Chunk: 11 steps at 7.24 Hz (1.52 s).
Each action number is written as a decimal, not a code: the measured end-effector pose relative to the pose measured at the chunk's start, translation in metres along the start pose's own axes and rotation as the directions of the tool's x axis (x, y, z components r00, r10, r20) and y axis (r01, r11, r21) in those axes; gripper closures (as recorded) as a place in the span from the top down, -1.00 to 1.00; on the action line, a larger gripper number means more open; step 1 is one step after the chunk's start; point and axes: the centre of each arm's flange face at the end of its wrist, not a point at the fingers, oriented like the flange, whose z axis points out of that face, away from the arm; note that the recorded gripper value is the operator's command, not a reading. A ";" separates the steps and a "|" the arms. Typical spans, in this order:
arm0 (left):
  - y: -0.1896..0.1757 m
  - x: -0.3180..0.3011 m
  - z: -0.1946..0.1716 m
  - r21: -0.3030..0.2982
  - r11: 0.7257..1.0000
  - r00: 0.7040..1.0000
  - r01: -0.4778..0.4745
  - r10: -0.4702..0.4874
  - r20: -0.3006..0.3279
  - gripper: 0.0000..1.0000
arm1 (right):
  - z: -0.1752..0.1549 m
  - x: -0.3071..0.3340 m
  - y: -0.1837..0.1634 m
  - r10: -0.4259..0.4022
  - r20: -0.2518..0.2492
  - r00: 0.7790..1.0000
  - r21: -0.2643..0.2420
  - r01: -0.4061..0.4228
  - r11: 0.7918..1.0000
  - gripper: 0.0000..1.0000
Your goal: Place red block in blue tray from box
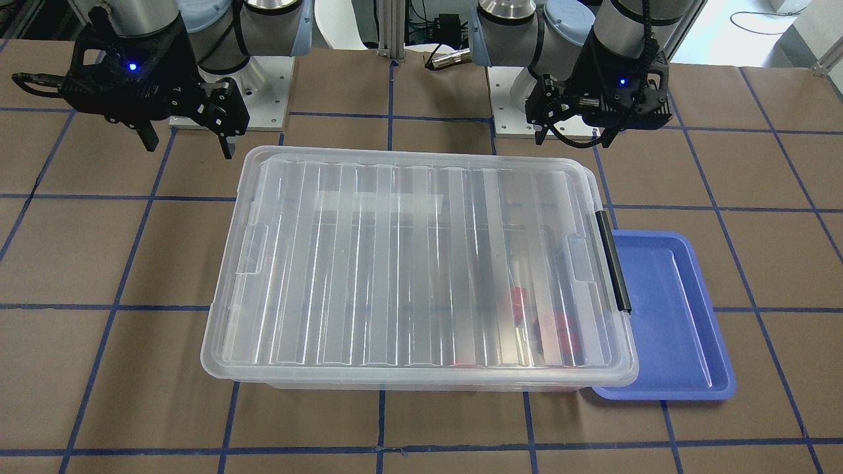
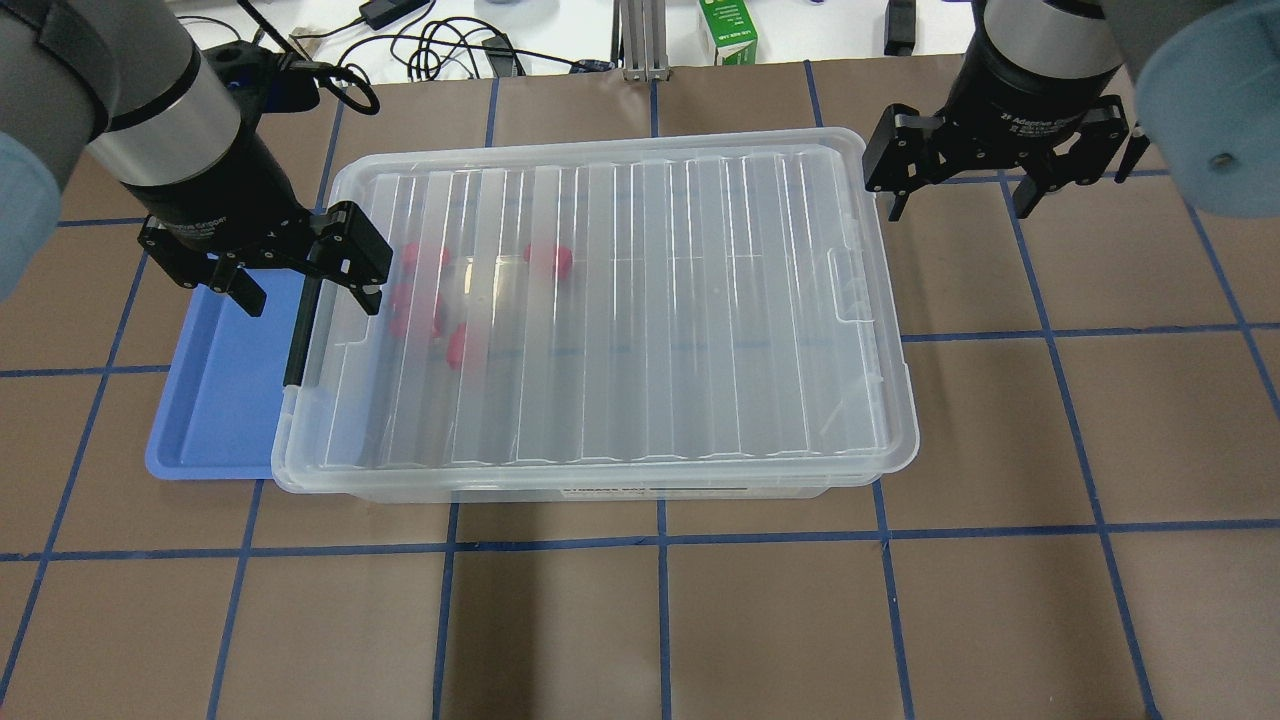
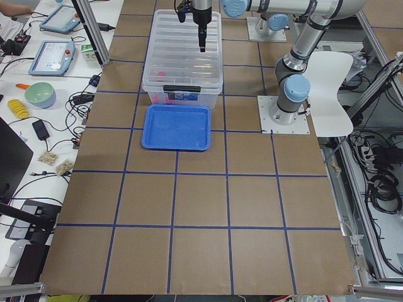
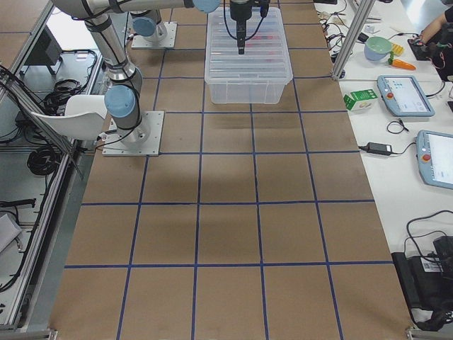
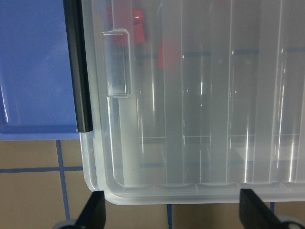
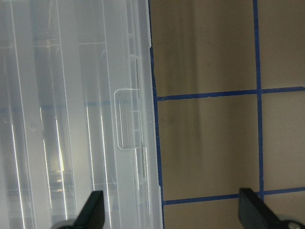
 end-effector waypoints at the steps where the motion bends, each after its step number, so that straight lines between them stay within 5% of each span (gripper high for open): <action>1: 0.000 0.000 0.000 -0.001 1.000 1.000 0.000 0.000 0.000 1.00 | 0.000 0.000 0.000 -0.001 -0.001 1.000 0.000 0.001 1.000 1.00; 6: 0.000 0.000 0.000 0.000 1.000 1.000 0.000 0.000 0.001 1.00 | 0.016 0.001 -0.004 -0.002 -0.004 1.000 -0.015 0.002 1.000 1.00; 11: 0.000 -0.001 0.000 0.000 1.000 1.000 0.001 -0.001 0.001 1.00 | 0.145 0.000 -0.034 -0.016 -0.003 1.000 -0.016 0.016 1.000 0.99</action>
